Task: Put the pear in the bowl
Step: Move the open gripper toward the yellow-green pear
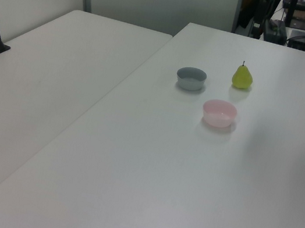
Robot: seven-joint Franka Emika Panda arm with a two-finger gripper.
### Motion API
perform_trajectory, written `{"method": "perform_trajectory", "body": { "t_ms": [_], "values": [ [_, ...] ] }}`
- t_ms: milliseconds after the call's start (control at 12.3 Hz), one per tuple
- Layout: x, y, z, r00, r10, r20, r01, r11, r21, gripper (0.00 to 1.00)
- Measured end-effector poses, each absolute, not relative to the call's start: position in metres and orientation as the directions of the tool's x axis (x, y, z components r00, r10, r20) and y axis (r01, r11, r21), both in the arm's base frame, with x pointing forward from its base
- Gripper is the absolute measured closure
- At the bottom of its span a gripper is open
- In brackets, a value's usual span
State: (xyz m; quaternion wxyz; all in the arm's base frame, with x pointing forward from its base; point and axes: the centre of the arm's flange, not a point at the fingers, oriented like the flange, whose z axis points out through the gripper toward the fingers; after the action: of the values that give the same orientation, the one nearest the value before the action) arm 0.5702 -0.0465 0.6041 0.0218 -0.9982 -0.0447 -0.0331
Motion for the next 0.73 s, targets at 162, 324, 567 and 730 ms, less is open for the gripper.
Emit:
{"method": "perform_trajectory", "body": {
  "t_ms": [162, 324, 567, 730],
  "values": [
    [0.5702, -0.0457, 0.6039, 0.994, 0.088, 0.068, 0.091, -0.995, -0.041, 0.00],
    [0.5704, -0.0437, 0.6035, 0.994, 0.091, 0.067, 0.094, -0.995, -0.041, 0.00],
    [0.5705, -0.0413, 0.6032, 0.993, 0.094, 0.066, 0.097, -0.994, -0.041, 0.00],
    [0.5705, -0.0412, 0.6032, 0.993, 0.094, 0.066, 0.097, -0.994, -0.041, 0.00]
  ]
}}
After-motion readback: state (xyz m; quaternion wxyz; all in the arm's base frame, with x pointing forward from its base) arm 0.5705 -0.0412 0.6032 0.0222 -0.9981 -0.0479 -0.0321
